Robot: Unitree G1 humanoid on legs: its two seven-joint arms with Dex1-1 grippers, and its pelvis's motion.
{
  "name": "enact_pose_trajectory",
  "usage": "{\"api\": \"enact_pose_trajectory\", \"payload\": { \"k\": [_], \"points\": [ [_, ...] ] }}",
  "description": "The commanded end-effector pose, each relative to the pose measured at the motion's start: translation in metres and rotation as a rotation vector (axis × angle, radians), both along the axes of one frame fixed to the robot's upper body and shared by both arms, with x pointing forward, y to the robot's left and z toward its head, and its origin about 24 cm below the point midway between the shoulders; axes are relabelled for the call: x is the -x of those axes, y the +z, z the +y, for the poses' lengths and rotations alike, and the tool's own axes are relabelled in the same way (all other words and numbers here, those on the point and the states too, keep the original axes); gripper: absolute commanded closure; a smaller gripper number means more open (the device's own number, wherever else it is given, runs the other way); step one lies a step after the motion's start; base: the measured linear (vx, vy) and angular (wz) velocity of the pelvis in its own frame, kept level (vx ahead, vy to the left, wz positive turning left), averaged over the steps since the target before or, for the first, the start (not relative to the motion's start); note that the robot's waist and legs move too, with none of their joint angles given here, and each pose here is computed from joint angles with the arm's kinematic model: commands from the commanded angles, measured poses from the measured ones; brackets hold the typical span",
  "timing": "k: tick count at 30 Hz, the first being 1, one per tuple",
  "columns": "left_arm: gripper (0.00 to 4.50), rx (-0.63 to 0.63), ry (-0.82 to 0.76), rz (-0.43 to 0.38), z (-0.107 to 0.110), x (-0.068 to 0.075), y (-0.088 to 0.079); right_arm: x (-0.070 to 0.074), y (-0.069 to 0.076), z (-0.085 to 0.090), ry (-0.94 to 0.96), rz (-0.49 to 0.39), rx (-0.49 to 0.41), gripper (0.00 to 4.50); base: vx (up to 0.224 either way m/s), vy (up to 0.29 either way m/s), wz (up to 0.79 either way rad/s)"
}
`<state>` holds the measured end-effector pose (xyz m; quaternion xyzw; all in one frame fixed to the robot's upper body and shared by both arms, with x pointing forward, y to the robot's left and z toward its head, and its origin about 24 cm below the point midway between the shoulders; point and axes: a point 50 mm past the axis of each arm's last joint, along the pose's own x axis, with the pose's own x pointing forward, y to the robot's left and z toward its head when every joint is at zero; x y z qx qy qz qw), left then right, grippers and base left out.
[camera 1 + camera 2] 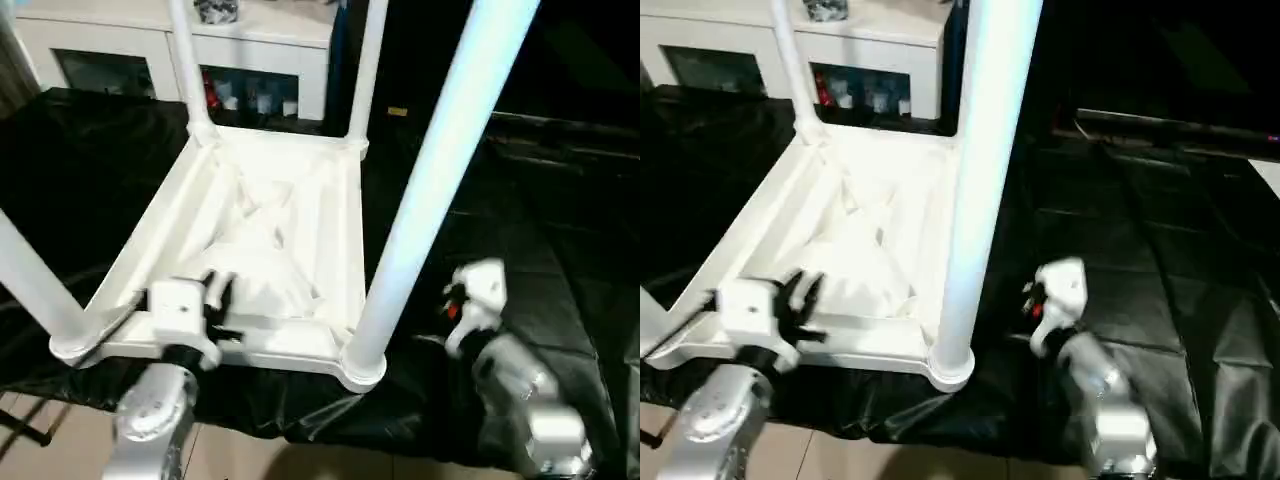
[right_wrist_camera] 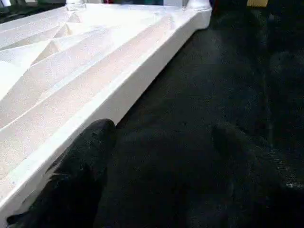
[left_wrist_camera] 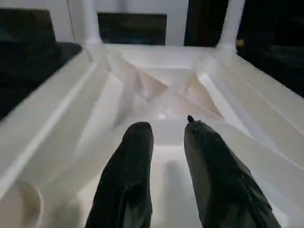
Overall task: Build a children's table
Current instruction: Rotate leg to tighten
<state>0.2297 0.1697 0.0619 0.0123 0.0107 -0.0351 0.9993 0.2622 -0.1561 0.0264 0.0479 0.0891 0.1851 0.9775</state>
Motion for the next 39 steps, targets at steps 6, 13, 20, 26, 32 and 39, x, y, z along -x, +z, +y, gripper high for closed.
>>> {"api": "enact_pose_trajectory", "payload": {
  "k": [6,13,20,26,32,39],
  "points": [
    [3.12,-0.168,0.027,-0.055,0.007,0.01,0.006,0.0,0.004,0.004,-0.06,-0.036,0.009,0.19,-0.01,0.118,-0.5],
    [3.12,-0.103,0.034,-0.057,0.007,0.015,0.004,0.001,0.0,0.004,-0.03,-0.025,0.06,0.19,-0.001,0.091,0.06],
    [3.12,-0.07,0.062,-0.05,0.015,0.025,0.003,0.004,-0.002,-0.011,0.03,-0.006,0.097,0.07,-0.079,-0.121,-0.1],
    [2.48,0.027,0.041,-0.166,0.025,0.047,0.012,0.02,0.001,-0.018,0.345,0.004,0.079,0.0,-0.051,-0.042,-0.07],
    [2.04,0.004,0.06,-0.189,0.031,0.072,0.001,0.032,0.0,-0.026,0.55,0.017,0.126,0.0,-0.001,0.04,-0.01],
    [1.58,-0.04,0.308,-0.208,0.05,0.098,-0.01,0.03,0.005,-0.007,0.653,-0.05,0.071,0.0,0.006,0.016,-0.02]
  ]
}}
